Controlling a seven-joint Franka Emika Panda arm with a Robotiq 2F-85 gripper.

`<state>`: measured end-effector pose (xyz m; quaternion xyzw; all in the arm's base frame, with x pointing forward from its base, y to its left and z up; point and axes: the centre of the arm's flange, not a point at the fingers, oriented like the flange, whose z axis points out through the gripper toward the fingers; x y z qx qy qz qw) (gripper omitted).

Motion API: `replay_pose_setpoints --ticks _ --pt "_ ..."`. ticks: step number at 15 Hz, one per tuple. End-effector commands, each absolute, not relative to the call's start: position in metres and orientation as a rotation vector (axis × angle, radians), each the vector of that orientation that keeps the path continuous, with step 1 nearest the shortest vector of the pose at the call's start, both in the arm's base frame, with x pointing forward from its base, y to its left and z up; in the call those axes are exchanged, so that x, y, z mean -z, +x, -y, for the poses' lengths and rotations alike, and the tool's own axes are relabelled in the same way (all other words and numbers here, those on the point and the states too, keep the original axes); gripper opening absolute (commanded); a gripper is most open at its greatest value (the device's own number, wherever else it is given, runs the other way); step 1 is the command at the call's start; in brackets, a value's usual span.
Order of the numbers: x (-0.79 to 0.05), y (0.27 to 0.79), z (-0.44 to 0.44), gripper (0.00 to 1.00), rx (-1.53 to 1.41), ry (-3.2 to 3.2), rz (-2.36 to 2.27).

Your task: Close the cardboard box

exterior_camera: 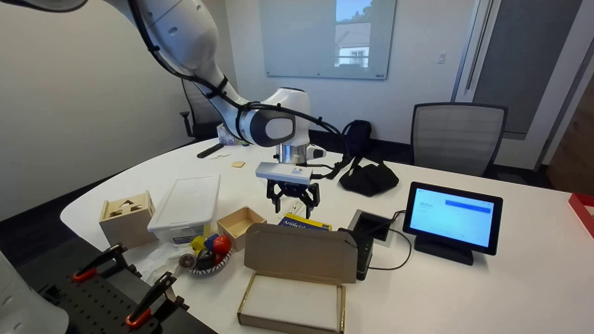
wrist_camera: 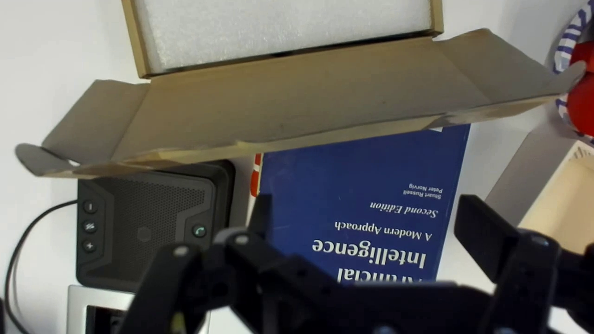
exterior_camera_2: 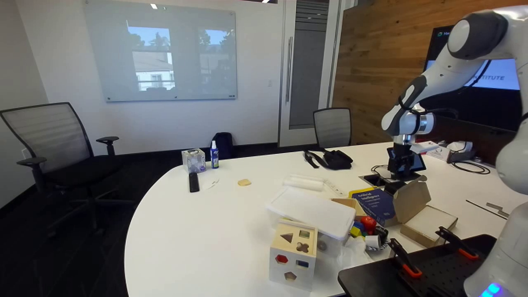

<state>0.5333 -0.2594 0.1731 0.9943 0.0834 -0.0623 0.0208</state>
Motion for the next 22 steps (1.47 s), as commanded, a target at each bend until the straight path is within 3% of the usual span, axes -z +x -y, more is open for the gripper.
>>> replay_pose_setpoints --ticks 1,10,22 --pt "-0.148 0.562 0.266 1.00 0.214 3.077 -0.236" --pt "-0.099 0.542 0.263 1.00 0.438 3.049 -0.318" --pt "-0.150 0.484 0.261 1.00 0.700 3.037 -0.199"
